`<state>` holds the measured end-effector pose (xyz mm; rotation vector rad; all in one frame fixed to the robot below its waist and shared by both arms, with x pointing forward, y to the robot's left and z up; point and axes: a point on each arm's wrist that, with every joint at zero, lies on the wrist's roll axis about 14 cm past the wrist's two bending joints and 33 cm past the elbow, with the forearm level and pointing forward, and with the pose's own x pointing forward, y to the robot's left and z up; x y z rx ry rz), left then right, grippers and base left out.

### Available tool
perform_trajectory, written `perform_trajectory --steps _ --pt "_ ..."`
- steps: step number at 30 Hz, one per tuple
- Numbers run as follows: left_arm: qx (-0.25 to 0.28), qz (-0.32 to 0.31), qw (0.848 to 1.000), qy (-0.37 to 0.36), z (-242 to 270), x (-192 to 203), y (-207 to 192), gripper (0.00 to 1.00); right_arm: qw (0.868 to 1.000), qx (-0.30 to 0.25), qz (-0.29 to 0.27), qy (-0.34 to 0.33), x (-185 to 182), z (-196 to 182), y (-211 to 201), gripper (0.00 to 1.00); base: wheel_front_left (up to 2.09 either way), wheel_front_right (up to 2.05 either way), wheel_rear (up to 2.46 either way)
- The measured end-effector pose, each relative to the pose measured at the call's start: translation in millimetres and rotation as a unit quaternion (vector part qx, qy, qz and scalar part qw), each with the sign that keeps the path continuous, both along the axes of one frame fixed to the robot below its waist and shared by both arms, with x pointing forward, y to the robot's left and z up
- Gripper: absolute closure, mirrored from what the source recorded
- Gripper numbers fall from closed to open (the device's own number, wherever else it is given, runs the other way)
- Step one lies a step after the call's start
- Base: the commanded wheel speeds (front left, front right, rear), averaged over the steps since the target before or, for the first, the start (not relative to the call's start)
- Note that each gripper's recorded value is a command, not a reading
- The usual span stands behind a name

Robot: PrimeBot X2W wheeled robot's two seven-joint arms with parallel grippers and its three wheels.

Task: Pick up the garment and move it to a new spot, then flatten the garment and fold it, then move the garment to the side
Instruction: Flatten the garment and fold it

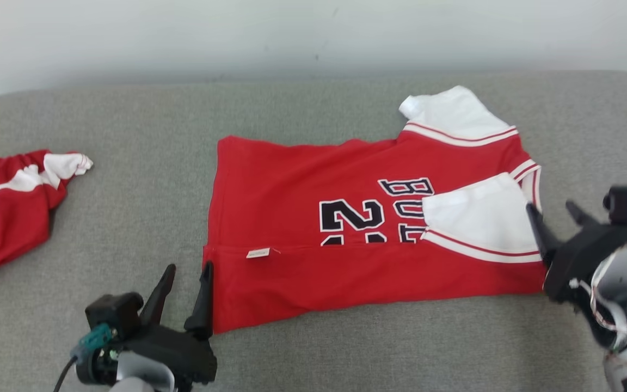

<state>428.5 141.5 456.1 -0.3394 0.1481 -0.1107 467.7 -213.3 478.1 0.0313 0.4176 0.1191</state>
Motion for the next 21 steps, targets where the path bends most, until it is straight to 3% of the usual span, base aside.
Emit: perform_trajectory --steps 9,21 --pt "0.050 -0.018 0.999 0.005 -12 -24 -7 0.00 0.997 0.011 -0.045 0.063 -48 -43 -18 0.00 0.00 0.00 0.00" --pt "0.095 -0.034 0.994 0.045 -44 -7 -18 0.00 0.991 0.001 -0.076 0.113 -36 -77 -33 0.00 0.00 0.00 0.00"
